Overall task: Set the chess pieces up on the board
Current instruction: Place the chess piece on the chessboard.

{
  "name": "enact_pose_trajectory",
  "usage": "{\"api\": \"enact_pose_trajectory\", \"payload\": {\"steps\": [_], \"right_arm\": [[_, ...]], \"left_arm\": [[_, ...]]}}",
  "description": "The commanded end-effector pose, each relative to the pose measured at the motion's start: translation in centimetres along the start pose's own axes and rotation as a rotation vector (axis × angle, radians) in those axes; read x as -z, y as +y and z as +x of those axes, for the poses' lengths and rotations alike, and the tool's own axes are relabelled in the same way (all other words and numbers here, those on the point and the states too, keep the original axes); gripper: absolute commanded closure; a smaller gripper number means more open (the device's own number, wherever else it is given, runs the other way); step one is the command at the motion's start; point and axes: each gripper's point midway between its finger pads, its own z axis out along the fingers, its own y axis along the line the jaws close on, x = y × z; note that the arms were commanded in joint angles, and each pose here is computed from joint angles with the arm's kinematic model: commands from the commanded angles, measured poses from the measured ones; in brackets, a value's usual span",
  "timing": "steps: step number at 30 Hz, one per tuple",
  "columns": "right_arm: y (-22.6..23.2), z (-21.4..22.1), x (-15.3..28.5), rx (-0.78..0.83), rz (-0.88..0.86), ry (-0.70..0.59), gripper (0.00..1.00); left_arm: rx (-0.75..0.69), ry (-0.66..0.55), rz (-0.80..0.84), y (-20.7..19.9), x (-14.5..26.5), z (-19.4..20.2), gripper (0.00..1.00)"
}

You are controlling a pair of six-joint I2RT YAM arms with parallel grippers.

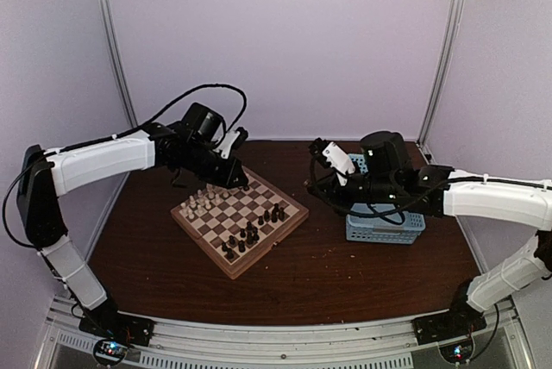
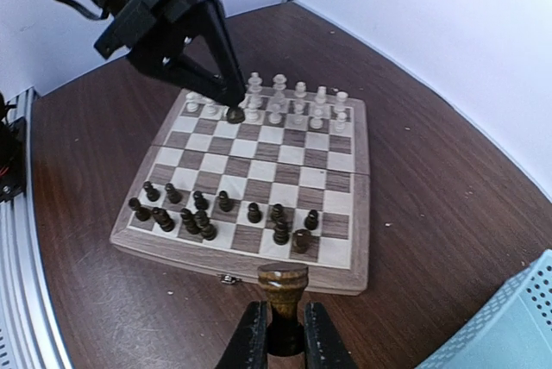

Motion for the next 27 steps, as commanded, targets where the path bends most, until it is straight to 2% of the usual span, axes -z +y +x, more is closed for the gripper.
{"api": "enact_pose_trajectory", "payload": {"steps": [1,11,18,27], "right_arm": [[-3.2,0.9,1.9,-0.042,0.141,0.004,0.88],[-5.5,1.6,6.3,-0.060,0.253,-0.064,0.86],[-6.0,2.0,7.8,-0.050,0.284,-0.079,0.86],[-6.4,1.8,8.6,-0.039,0.301,-0.104,0.86]], "left_arm": [[-0.075,-0.011,-0.012,0.3,-2.2,-2.4,0.99],[-0.080,0.075,0.062,0.1,-9.7,-3.3,0.99],[-0.083,0.097,0.133,-0.9,-12.4,-3.7,0.99],[-0.137,0.140,0.105,-1.2,-15.1,-3.0,0.99]]}}
